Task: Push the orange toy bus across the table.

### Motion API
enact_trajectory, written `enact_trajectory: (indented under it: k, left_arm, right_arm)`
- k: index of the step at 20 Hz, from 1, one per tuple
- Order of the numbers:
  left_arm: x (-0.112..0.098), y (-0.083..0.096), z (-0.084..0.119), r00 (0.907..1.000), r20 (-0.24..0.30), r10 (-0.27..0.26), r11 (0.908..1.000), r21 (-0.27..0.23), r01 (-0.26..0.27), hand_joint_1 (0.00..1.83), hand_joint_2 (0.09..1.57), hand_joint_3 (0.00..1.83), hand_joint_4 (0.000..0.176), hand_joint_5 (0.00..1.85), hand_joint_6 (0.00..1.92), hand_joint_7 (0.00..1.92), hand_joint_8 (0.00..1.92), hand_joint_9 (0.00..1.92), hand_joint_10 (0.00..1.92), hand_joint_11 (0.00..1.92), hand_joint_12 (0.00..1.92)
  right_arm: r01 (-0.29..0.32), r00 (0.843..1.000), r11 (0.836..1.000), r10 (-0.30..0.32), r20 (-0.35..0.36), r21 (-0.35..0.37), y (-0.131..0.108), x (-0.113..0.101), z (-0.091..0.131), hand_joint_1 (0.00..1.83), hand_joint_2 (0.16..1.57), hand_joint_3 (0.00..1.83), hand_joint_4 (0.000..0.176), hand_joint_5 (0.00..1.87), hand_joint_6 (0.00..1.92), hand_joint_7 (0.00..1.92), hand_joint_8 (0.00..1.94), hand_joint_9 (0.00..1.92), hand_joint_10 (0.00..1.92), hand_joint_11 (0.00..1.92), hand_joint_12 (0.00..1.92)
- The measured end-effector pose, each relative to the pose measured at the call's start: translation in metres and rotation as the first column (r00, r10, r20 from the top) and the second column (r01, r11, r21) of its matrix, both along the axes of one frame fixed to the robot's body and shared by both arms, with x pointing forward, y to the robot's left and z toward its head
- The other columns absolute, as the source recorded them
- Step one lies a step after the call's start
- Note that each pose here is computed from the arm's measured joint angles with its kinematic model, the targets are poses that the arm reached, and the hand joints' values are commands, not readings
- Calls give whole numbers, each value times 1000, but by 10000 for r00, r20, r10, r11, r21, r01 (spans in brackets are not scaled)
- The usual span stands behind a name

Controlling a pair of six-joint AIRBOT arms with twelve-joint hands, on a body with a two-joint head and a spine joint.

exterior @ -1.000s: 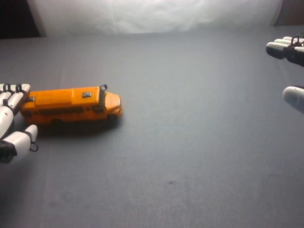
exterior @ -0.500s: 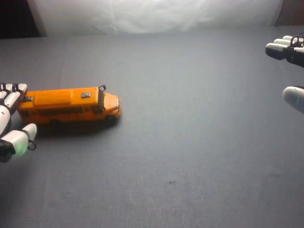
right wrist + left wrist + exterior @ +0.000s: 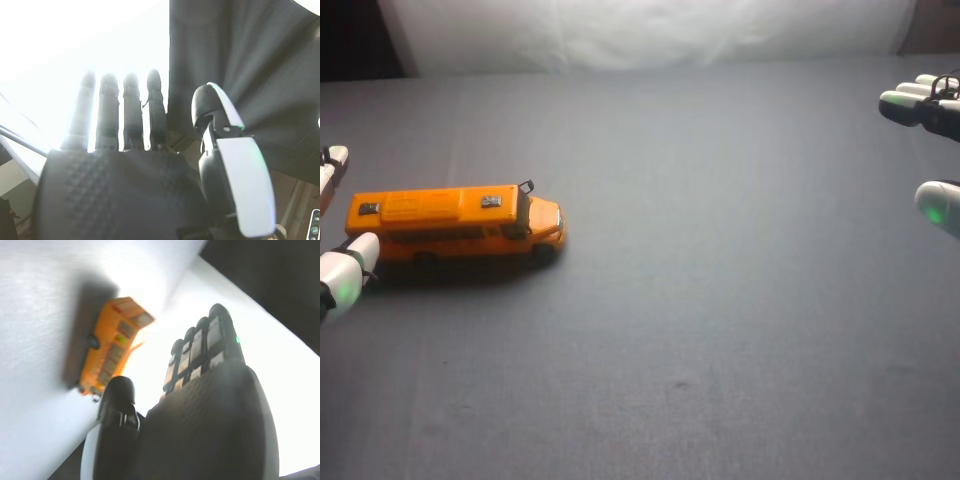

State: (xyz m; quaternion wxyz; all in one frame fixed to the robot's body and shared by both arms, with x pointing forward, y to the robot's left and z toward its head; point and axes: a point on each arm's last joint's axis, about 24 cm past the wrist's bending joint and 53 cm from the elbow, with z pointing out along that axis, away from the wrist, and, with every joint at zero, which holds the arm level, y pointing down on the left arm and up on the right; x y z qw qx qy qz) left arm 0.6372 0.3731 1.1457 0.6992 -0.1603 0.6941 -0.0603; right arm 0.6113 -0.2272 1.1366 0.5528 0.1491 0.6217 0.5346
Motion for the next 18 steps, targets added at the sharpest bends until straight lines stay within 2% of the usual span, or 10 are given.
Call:
enact_trajectory:
  k: [5,8,10,13,16,18]
  left_arm:
    - [-2,7,-5,9995,-197,244,9997,-38,-245,0,1571,78,0,0,0,0,0,0,0,0,0]
    - [-4,23,-12,9968,-496,631,9980,93,-627,0,1571,84,0,0,0,0,0,0,0,0,0]
    - [-8,35,-22,9913,-849,1010,9949,52,-1009,0,1571,82,0,0,0,0,0,0,0,0,0]
    - [-10,45,-24,9868,-935,1325,9911,45,-1327,0,1571,124,0,0,0,0,0,0,0,0,0]
    - [-13,48,-30,9841,-1133,1368,9906,160,-1359,0,1571,45,0,0,0,0,0,0,0,0,0]
    - [-12,49,-33,9826,-1273,1351,9908,147,-1343,0,1571,64,0,0,0,0,0,0,0,0,0]
  right_arm:
    - [-2,10000,10000,2,-17,21,0,0,0,401,1389,0,0,400,0,345,0,264,0,119,372]
    - [8,10000,10000,-8,-24,26,0,0,0,421,1390,0,0,405,3,350,3,271,5,97,446]
    - [3,10000,10000,-3,-23,29,0,0,0,432,1388,0,0,407,3,354,3,272,4,86,443]
    - [-5,10000,10000,5,-24,30,0,0,0,454,1387,0,0,413,3,361,3,279,4,90,442]
    - [3,10000,10000,-3,-28,36,0,0,-1,449,1386,0,0,409,0,356,0,271,0,77,436]
    - [-9,10000,10000,9,-59,35,1,0,-2,466,1387,0,0,410,0,358,0,273,0,78,442]
